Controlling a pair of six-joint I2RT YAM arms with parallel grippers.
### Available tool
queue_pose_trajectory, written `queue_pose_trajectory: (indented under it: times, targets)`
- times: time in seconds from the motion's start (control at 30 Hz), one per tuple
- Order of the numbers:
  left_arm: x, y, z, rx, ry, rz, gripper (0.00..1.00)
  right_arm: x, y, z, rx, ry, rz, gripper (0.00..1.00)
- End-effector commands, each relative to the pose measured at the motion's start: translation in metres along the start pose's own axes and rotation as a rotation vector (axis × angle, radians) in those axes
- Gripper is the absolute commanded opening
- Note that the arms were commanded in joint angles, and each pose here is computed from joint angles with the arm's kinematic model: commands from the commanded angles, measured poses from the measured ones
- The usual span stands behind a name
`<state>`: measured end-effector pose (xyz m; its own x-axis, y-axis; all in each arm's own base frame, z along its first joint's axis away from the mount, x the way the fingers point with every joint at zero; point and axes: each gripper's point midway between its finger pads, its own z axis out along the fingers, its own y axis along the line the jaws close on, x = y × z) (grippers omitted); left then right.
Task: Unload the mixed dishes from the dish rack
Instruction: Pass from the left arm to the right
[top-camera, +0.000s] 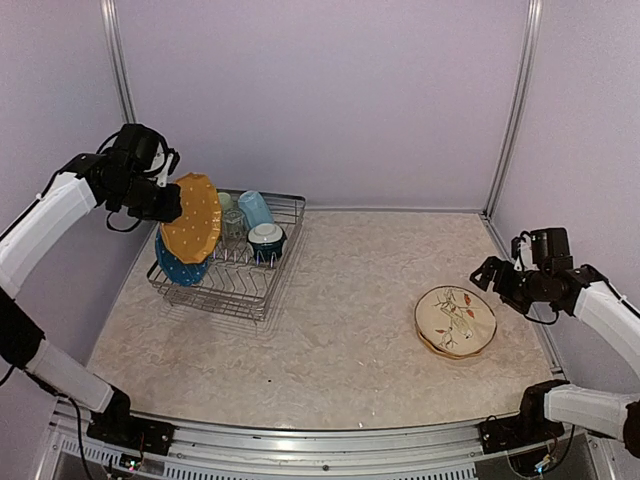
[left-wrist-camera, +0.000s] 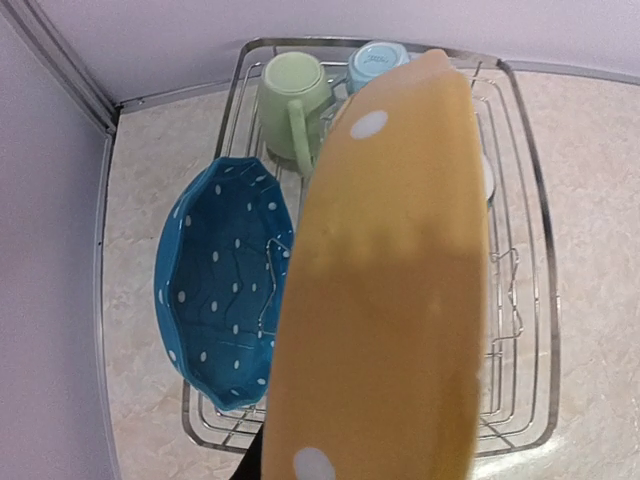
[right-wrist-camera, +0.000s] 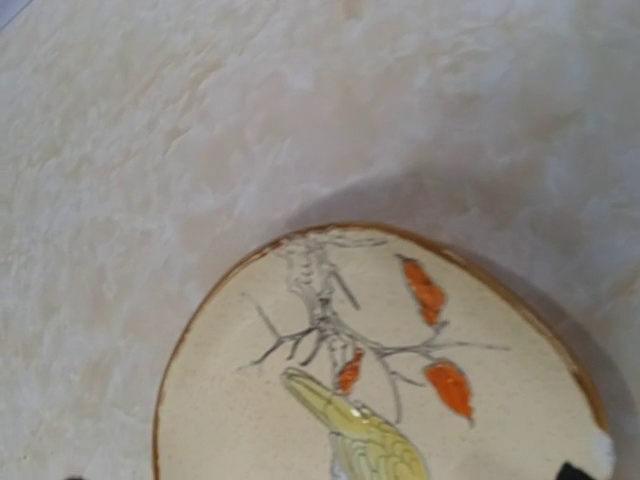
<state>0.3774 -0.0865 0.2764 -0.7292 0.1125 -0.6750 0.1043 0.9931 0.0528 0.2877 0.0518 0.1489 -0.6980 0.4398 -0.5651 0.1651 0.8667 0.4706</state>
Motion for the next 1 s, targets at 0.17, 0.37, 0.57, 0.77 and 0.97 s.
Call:
queue_pose_trajectory:
  times: [0.17,0.37,0.57,0.77,0.97]
  targets:
    - [-0.049,-0.055,-0.062,0.440,-0.307,-0.093,0.00,-0.008,0.054,-0.002,-0.104,-0.045,-0.120,1.00]
    - [-0.044,-0.094,-0.057,0.750,-0.208,-0.159,0.00,0.010,0.113,0.009,-0.207,-0.036,-0.199,1.00]
    - [-0.030,-0.136,-0.042,0.942,-0.068,-0.191,0.00,0.037,0.194,0.015,-0.510,0.016,-0.204,1.00]
    - [-0.006,-0.178,-0.027,1.002,0.046,-0.161,0.00,0.060,0.268,0.013,-0.736,0.038,-0.196,1.00]
    - [0.022,-0.224,-0.025,1.084,0.165,-0.107,0.00,0.078,0.307,0.023,-0.820,0.083,-0.193,0.98]
